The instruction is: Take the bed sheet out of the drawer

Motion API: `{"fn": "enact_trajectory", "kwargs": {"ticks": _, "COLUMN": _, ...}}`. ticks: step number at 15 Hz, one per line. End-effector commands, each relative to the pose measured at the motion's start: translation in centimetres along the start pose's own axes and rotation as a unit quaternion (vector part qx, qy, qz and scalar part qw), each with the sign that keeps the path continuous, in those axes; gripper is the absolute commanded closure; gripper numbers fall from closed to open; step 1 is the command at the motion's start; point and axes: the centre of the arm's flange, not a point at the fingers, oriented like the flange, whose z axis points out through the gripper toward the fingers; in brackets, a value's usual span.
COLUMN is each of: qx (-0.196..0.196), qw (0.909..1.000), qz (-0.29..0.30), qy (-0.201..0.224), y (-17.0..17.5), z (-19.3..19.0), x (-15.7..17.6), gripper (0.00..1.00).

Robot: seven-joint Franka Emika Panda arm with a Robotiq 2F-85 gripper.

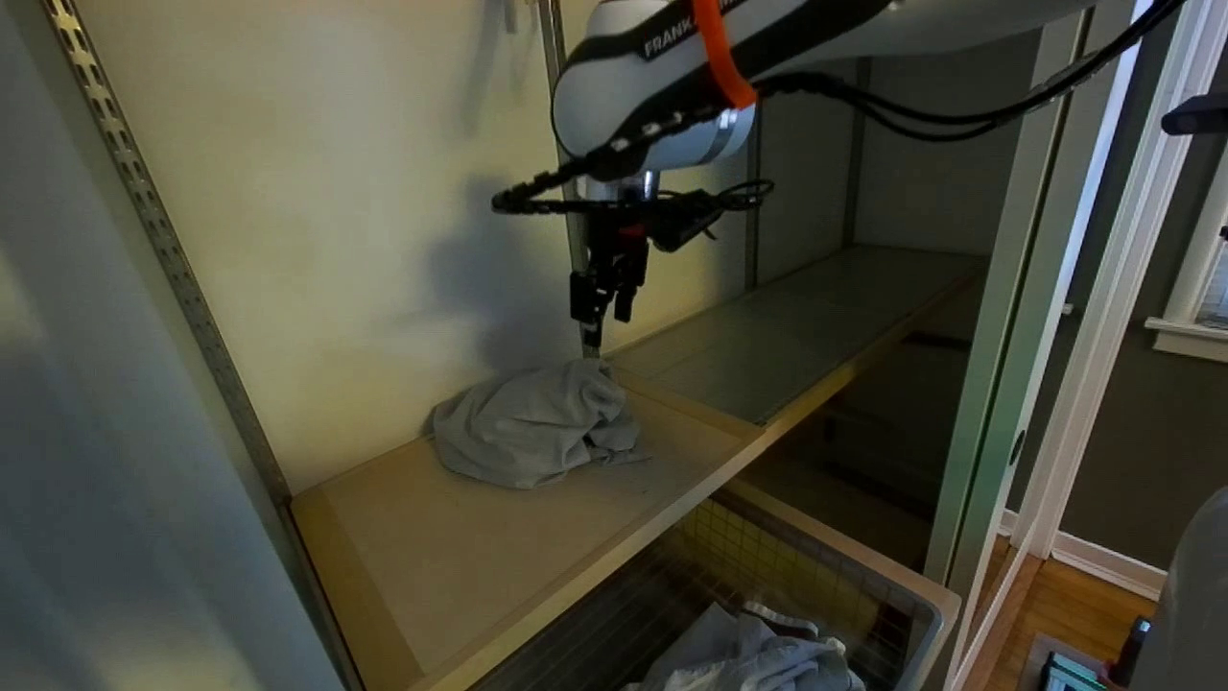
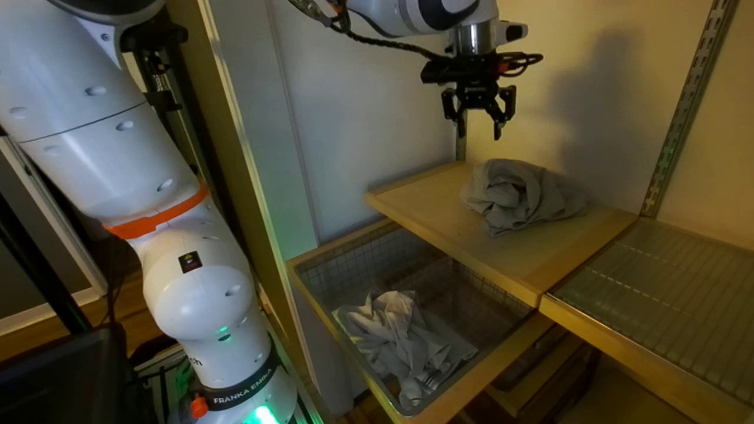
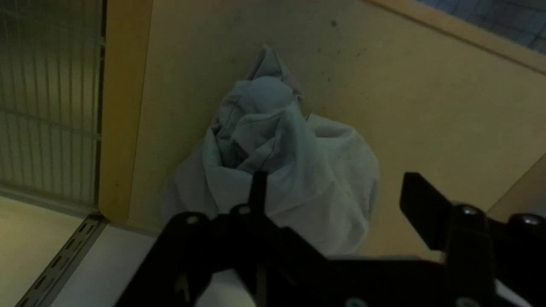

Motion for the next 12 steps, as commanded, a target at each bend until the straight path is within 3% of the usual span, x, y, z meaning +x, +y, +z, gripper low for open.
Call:
{"fn": "enact_trajectory", "kwargs": {"ticks": 1, "qx": 0.013, "qw": 0.9983, "qz": 0.017, "qy": -0.054, "y": -2.8, "z": -3.4, "x": -1.2, "gripper": 0.00}}
{"fn": "enact_trajectory", "kwargs": {"ticks": 2, "qx": -0.019, "qw": 0.9980, "qz": 0.024, "qy": -0.056, "y": -2.9, "z": -3.7, "x": -1.3, "gripper": 0.00}}
{"fn": "enact_trajectory", "kwargs": {"ticks": 4, "qx": -0.040, "qw": 0.9958, "qz": 0.039, "qy": -0.073, "y": -2.9, "z": -4.9, "x": -1.5, "gripper": 0.00}}
{"fn": "enact_trajectory", "kwargs": {"ticks": 12, "qx": -0.030, "qw": 0.9974, "qz": 0.033, "qy": -0.057, "y": -2.5, "z": -4.5, "x": -1.2, "gripper": 0.00}}
